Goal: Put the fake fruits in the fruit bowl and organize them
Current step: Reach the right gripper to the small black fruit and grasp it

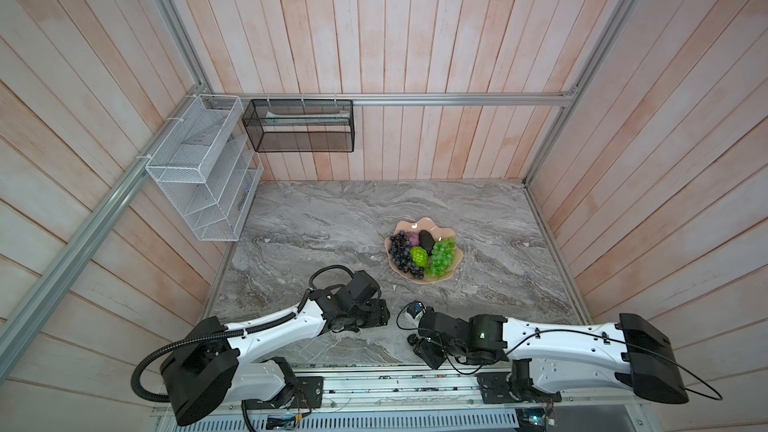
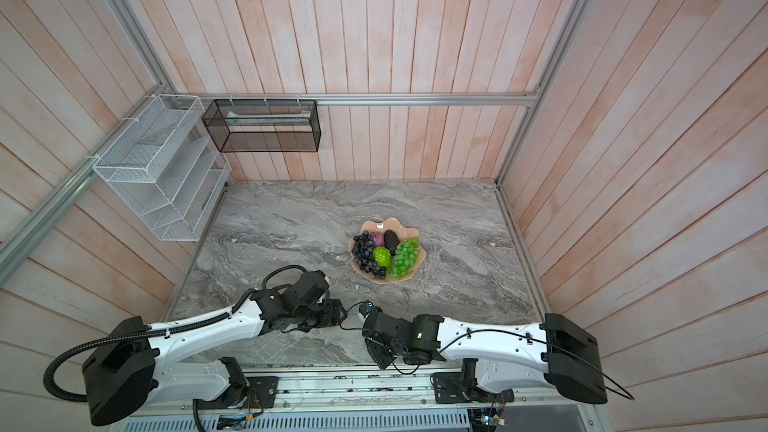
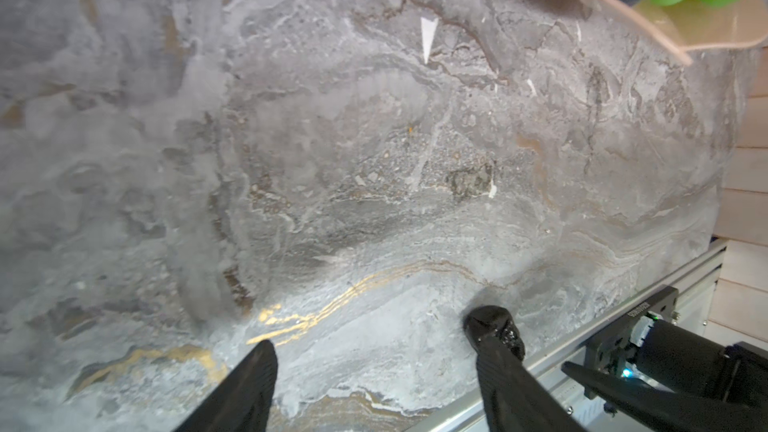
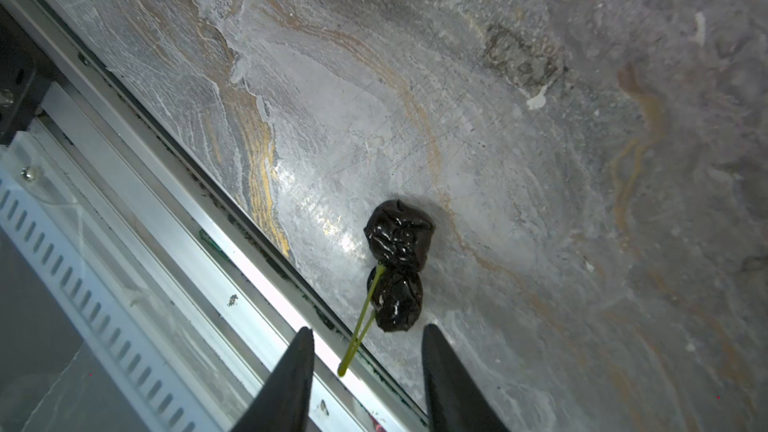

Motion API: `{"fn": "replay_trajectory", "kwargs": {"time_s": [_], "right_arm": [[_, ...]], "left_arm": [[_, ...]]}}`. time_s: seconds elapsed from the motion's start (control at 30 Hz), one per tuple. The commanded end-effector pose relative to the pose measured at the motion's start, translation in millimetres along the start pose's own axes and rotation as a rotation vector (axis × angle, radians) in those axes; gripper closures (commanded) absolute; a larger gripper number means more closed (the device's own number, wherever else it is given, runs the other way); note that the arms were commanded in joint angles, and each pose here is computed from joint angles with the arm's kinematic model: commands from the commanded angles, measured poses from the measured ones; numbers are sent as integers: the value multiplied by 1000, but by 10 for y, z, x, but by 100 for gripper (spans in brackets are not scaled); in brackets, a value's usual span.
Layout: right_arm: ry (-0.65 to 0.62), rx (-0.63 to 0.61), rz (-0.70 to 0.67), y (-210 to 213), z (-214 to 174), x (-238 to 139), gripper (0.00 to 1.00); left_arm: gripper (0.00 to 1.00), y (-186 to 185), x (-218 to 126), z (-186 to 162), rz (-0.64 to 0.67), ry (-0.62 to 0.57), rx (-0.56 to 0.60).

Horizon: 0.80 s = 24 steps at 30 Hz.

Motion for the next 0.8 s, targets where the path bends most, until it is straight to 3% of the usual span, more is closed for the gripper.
{"fn": "replay_trajectory", "kwargs": {"time_s": [0.0, 0.13, 0.43, 0.7, 0.77], "right_arm": [[-4, -19, 14, 44, 26, 28, 63], [38, -29, 28, 57, -38, 93, 70], [68, -45, 16, 26, -107, 185, 71], [103, -61, -27, -20, -145, 254, 83], [84, -59, -33, -23, -115, 220, 92]], "left_arm": [[22, 107, -46, 21, 32, -33, -33], [21, 142, -63, 52, 38, -42, -39], [21, 139, -73, 102, 35, -54, -35], [21, 160, -62, 94, 37, -51, -40], [21, 147, -64, 103, 35, -52, -37]]}}
Point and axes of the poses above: each gripper's point midway between its finger pads, its own x axis out along the fingers, its own y axis along the line the jaws close on, z = x × y, the point moved 5 cm from there along -x, back along the fingers, and after that the axes turned 1 degree about x, right-handed, at the moved point
